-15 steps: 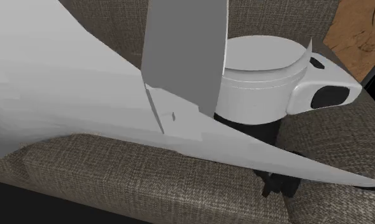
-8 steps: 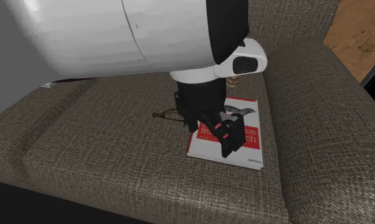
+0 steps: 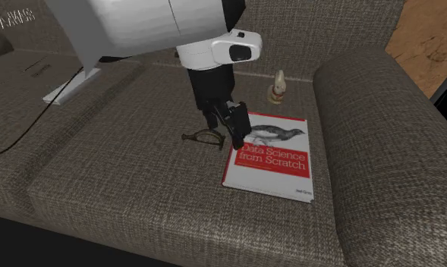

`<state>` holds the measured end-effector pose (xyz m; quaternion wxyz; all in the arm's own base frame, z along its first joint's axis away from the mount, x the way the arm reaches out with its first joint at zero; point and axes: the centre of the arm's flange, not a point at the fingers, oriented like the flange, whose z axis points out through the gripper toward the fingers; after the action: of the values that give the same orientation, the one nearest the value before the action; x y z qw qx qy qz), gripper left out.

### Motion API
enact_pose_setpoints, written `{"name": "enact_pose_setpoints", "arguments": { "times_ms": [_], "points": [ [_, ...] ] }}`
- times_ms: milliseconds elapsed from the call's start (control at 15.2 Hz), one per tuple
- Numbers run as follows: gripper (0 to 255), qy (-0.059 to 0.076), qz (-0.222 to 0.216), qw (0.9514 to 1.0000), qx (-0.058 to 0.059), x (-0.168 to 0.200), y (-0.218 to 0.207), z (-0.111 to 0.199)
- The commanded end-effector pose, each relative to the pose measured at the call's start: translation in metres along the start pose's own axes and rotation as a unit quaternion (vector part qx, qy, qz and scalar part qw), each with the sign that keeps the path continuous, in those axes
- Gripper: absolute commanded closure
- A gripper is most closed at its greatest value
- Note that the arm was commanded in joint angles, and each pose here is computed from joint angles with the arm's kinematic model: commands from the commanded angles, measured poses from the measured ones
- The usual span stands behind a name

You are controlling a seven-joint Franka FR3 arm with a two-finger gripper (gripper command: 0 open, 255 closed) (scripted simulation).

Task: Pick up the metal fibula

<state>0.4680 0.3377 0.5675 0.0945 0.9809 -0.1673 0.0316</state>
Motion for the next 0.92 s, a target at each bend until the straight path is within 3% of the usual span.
{"name": "enact_pose_setpoints", "arguments": {
  "times_ms": [0,726,792,858],
  "points": [
    [0,-0.002,0.015,0.9999,-0.005,0.009,-0.029,0.003],
    [0,-0.003,0.021,0.9998,-0.007,0.008,-0.049,0.042],
    [255,-0.003,0.021,0.9998,-0.007,0.008,-0.049,0.042],
    [255,-0.003,0.021,0.9998,-0.007,0.008,-0.049,0.043]
  ]
}}
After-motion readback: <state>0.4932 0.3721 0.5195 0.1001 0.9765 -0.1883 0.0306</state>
